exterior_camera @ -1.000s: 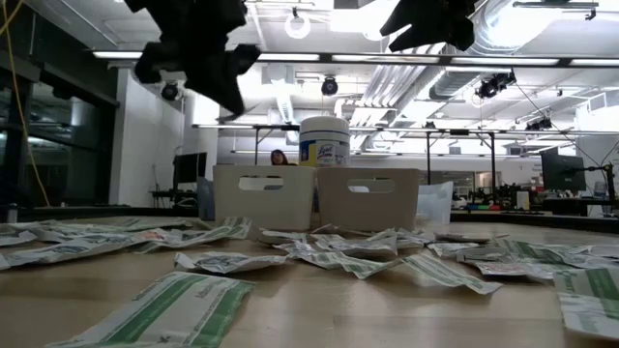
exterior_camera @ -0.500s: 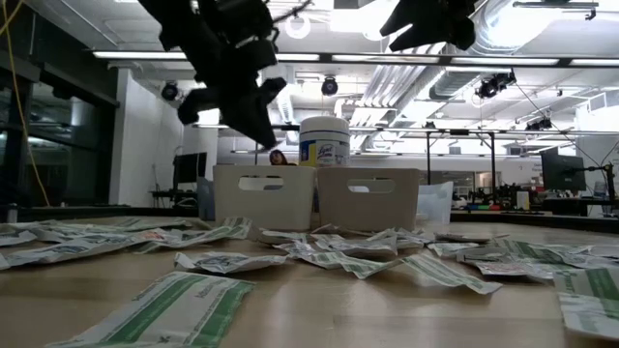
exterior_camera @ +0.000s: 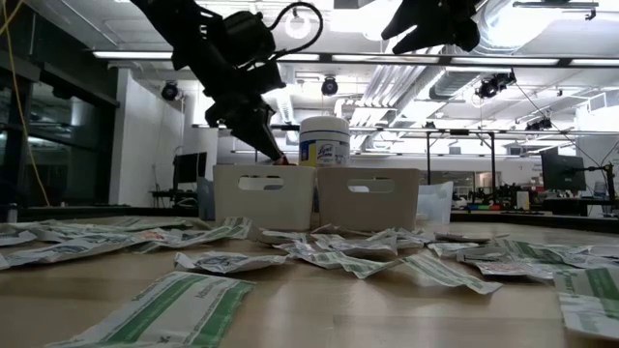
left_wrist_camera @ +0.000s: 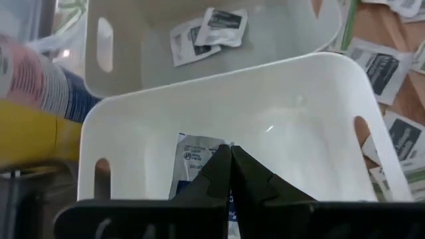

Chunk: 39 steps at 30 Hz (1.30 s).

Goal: Pick & Place First Aid Supplies
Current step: Put the alcohol wipe into the white bin

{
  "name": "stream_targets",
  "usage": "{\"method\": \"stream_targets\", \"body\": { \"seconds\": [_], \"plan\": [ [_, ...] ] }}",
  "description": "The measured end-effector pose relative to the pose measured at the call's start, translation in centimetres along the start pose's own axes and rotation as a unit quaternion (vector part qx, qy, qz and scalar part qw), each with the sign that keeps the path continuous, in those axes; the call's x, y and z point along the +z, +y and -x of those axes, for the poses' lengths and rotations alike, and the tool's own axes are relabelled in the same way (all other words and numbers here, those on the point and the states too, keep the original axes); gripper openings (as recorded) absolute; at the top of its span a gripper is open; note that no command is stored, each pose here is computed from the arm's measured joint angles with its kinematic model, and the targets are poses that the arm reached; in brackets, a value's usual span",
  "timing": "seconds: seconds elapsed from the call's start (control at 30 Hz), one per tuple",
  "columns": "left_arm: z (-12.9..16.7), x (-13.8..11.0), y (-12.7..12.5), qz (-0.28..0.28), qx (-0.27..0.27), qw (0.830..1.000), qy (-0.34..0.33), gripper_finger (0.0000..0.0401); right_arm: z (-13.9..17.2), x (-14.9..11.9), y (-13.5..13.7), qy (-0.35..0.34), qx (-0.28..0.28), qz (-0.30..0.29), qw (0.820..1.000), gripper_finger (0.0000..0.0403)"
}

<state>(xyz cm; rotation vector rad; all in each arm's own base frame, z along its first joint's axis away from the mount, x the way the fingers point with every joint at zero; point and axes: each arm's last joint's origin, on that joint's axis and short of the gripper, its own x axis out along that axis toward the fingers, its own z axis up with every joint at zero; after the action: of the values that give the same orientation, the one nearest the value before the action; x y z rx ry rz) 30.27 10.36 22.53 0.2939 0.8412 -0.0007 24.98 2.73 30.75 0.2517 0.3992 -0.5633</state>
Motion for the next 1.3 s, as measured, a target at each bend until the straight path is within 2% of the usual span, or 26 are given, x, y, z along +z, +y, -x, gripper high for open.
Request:
{"method": "stream_targets", "body": {
  "seconds": [0.27, 0.57, 0.7, 1.03, 1.3],
  "plan": [
    [0.0, 0.0, 0.4, 0.012, 0.016, 1.000, -0.004, 0.0005, 0.0, 0.0, 0.0, -0.001, 0.001, -0.001, 1.000, 0.0184],
    [0.0, 0.0, 0.4, 0.012, 0.020, 1.000, -0.002, 0.0073, 0.0, 0.0, 0.0, 0.000, 0.001, -0.008, 1.000, 0.0184],
    [0.0, 0.0, 0.4, 0.005, 0.030, 1.000, 0.004, 0.0091, 0.0, 0.0, 0.0, 0.002, 0.002, -0.013, 1.000, 0.0184],
    [0.7, 0.0, 0.1, -0.016, -0.001, 1.000, 0.000, 0.0095, 0.0, -0.3, -0.1, 0.015, 0.000, -0.055, 0.998, 0.0184],
    [3.8, -0.3, -0.4, -0.011, -0.013, 1.000, 0.018, 0.0095, 0.0, -0.8, -0.4, 0.043, -0.007, -0.076, 0.996, 0.0184]
  ]
}}
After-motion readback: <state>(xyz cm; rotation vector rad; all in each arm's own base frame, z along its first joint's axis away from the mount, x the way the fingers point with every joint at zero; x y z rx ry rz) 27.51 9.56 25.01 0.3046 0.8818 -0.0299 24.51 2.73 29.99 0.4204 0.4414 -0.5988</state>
